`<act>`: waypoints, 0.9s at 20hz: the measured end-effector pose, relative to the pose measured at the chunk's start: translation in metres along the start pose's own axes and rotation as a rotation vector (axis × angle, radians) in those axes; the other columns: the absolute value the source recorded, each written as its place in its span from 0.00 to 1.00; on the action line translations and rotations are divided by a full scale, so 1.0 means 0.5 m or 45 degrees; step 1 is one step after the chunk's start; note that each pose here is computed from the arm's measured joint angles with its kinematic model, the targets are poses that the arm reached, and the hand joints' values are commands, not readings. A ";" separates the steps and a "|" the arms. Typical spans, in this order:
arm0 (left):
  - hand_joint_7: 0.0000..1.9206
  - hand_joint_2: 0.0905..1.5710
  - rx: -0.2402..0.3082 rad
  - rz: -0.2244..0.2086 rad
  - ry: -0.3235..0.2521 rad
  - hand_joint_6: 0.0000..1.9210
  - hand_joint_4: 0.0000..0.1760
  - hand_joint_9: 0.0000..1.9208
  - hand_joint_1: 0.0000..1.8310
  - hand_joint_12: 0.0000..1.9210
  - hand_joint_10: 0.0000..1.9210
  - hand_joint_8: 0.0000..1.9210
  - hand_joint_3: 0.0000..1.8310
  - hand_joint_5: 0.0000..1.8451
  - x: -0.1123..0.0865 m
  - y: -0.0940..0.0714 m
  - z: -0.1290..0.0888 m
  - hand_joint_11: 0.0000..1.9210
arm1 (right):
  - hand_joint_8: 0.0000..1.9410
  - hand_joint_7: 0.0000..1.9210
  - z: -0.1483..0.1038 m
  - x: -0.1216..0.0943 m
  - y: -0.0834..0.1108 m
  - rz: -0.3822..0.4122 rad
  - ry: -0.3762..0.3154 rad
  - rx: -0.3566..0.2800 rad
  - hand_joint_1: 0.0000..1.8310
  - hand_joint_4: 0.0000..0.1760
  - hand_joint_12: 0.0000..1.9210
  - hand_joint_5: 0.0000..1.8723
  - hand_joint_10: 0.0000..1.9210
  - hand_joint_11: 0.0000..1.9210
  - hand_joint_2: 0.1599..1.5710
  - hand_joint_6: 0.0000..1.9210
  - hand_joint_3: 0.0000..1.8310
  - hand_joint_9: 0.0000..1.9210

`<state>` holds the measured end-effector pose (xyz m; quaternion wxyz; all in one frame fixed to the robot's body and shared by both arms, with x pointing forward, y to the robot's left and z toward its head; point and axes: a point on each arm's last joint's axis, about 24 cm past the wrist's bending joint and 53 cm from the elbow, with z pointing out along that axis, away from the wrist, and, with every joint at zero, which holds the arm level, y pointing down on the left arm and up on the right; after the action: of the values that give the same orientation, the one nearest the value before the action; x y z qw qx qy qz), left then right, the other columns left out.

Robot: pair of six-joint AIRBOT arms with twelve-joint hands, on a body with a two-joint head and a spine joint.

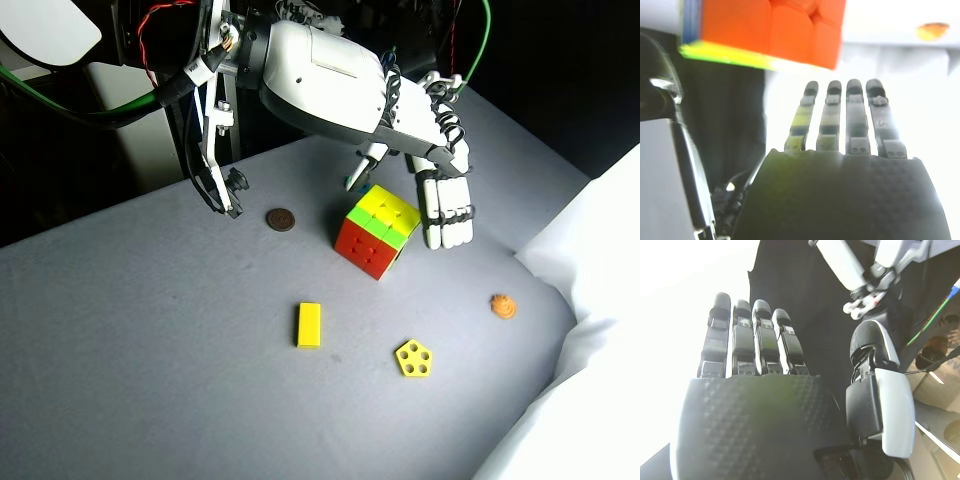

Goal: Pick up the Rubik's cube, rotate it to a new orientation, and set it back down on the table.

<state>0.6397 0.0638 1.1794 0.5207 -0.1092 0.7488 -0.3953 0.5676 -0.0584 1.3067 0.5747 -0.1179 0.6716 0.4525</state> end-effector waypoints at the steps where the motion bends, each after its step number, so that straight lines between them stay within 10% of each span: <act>1: 0.00 0.52 0.016 0.017 0.002 0.00 0.11 0.00 0.29 0.00 0.00 0.00 0.00 0.00 -0.008 -0.012 0.001 0.00 | 0.00 0.05 0.000 0.000 -0.001 -0.001 0.001 0.001 0.09 0.00 0.13 0.01 0.00 0.00 0.76 0.00 0.00 0.04; 7: 0.00 0.53 0.114 0.085 0.099 0.00 0.07 0.00 0.31 0.00 0.00 0.00 0.00 0.00 -0.028 -0.089 -0.017 0.00 | 0.00 0.06 -0.003 0.118 -0.032 -0.053 0.203 0.058 0.09 0.00 0.20 0.02 0.00 0.00 0.75 0.00 0.00 0.04; 13: 0.00 0.54 0.158 0.084 0.162 0.00 0.04 0.00 0.28 0.01 0.00 0.00 0.01 0.00 -0.030 -0.100 -0.035 0.02 | 0.00 0.06 0.001 0.083 -0.026 -0.030 0.119 0.030 0.05 0.00 0.24 0.02 0.00 0.00 0.76 0.00 0.00 0.05; 16: 0.14 0.58 0.187 0.081 0.141 0.01 0.08 0.12 0.27 0.35 0.03 0.02 0.00 0.06 -0.046 -0.120 -0.034 0.00 | 0.01 0.16 0.004 0.072 -0.043 0.038 0.098 0.058 0.06 0.00 0.39 0.10 0.04 0.00 0.76 0.02 0.00 0.13; 17: 0.19 0.59 0.190 0.080 0.138 0.02 0.07 0.17 0.27 0.44 0.05 0.03 0.00 0.10 -0.048 -0.123 -0.034 0.00 | 0.02 0.23 0.006 0.071 -0.048 0.053 0.095 0.065 0.06 0.00 0.49 0.16 0.14 0.00 0.76 0.03 0.00 0.15; 18: 0.19 0.60 0.199 0.077 0.133 0.02 0.04 0.14 0.29 0.56 0.32 0.20 0.00 0.20 -0.052 -0.129 -0.034 0.00 | 0.12 0.32 0.007 0.067 -0.055 0.064 0.090 0.075 0.10 0.00 0.76 0.24 0.45 0.00 0.75 0.11 0.00 0.18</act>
<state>0.6201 0.0443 1.2454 0.4997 -0.0248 0.7448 -0.4416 0.5783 -0.0589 1.2643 0.5423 -0.0999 0.7071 0.4426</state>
